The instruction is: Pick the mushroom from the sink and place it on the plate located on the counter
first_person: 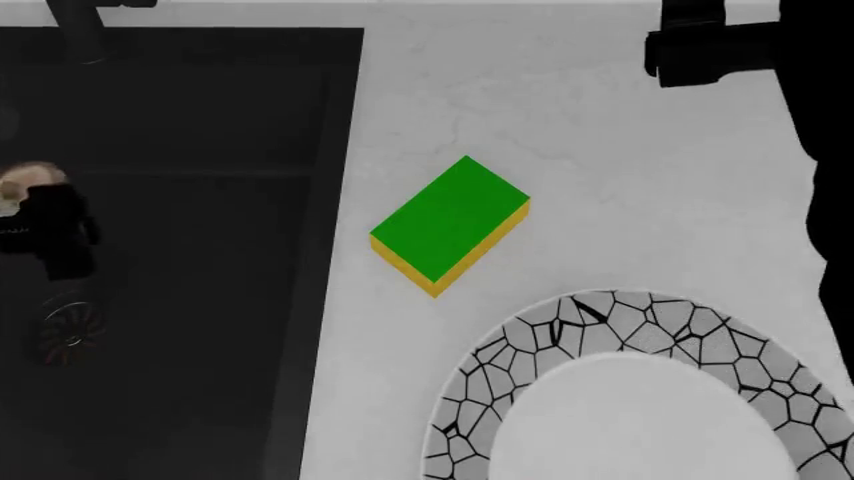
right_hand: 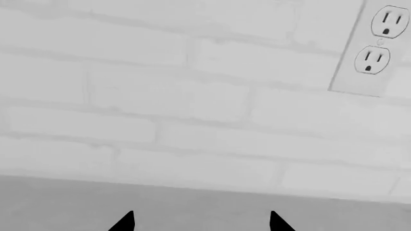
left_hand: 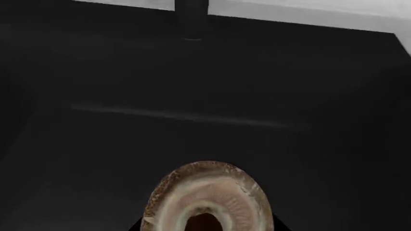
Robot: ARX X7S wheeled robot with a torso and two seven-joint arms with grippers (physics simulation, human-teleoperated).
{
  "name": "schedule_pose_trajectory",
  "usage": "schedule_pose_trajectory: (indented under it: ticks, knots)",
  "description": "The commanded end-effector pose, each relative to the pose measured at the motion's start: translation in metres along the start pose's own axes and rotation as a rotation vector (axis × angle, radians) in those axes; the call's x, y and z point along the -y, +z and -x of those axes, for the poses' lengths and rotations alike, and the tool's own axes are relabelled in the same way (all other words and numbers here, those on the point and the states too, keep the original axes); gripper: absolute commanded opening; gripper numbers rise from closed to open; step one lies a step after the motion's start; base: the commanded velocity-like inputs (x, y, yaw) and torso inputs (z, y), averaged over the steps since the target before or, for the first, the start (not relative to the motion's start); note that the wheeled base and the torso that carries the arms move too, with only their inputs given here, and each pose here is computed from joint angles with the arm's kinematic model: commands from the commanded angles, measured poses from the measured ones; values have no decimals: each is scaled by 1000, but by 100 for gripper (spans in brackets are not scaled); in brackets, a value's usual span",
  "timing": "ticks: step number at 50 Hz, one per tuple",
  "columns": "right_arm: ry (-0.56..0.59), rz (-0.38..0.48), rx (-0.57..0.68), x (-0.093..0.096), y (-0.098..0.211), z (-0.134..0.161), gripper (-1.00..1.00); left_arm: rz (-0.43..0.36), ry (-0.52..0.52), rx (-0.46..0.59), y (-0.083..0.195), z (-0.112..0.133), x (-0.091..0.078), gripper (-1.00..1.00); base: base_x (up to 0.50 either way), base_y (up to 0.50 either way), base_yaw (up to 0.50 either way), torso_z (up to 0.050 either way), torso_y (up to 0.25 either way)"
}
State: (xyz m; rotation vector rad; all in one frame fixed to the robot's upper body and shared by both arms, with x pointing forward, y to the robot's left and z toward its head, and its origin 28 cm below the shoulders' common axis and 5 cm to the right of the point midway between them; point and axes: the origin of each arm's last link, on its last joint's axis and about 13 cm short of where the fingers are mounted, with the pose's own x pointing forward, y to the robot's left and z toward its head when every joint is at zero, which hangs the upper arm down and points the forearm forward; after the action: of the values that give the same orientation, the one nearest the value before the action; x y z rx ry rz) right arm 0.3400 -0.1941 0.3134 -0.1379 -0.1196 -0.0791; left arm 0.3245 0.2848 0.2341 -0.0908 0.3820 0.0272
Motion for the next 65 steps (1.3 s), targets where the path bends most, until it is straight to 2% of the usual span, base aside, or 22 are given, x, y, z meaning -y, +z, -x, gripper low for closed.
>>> schedule_pose_trajectory:
  ticks: [1,13,22,31,43,65]
  knots:
    - [-67,-8,-6,23,1,16,100,-85,-126,37,8,20,12,-100,0,0,0,0,0]
    - [-104,-25,-19,33,-4,25,100,-218,-315,92,18,51,28,-100,0,0,0,0,0]
    - [-108,-33,-19,33,-5,26,100,-281,-399,113,26,64,40,-100,0,0,0,0,0]
    - [-112,-39,-21,35,-7,29,100,-380,-560,144,41,89,67,-100,0,0,0,0,0]
    - [-112,-41,-25,35,-10,31,100,-505,-673,155,52,107,99,-100,0,0,0,0,0]
    - [-118,-44,-26,36,-11,35,100,-651,-839,140,46,126,135,-100,0,0,0,0,0]
